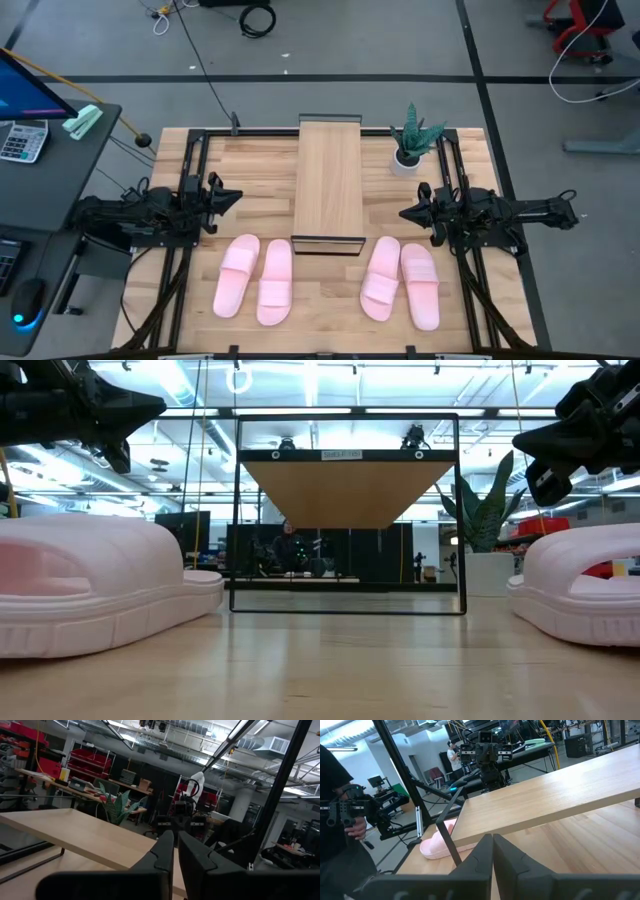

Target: Pick and place slides into the shelf

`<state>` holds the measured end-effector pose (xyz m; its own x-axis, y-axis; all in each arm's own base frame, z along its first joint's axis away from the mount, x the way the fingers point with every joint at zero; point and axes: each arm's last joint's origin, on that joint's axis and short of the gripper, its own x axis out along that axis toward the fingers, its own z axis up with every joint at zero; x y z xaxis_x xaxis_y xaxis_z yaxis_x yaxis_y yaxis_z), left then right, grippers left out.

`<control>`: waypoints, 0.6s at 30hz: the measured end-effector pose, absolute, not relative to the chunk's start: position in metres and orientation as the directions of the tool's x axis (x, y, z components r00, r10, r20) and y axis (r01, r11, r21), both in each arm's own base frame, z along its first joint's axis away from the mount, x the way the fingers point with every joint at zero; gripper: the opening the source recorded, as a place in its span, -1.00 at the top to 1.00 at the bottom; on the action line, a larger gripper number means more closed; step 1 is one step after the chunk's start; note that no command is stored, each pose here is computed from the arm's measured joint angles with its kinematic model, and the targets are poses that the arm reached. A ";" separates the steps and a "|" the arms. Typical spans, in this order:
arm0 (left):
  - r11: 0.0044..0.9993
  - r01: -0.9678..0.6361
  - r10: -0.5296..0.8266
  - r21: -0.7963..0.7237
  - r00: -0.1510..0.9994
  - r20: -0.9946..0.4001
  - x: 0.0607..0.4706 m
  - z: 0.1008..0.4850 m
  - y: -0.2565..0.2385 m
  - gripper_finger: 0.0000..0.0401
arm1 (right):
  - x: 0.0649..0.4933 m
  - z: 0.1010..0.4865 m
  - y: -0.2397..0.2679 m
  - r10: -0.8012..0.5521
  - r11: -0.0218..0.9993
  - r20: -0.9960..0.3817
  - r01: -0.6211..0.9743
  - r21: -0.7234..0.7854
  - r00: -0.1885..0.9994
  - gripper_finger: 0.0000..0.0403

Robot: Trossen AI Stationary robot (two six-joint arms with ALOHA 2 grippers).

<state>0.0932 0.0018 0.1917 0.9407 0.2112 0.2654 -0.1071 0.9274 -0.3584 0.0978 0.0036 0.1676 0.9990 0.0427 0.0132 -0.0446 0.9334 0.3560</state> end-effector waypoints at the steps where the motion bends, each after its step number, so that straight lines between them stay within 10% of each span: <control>1: 0.927 -0.107 0.211 -0.358 0.941 0.266 0.093 0.192 0.002 0.87 | 0.098 0.168 0.004 0.042 0.933 0.013 -0.044 0.356 0.999 0.91; 18: 0.915 -0.095 0.211 -0.392 0.941 0.266 0.093 0.192 0.002 0.85 | 0.098 0.168 0.004 0.042 0.933 0.014 -0.044 0.356 0.999 0.91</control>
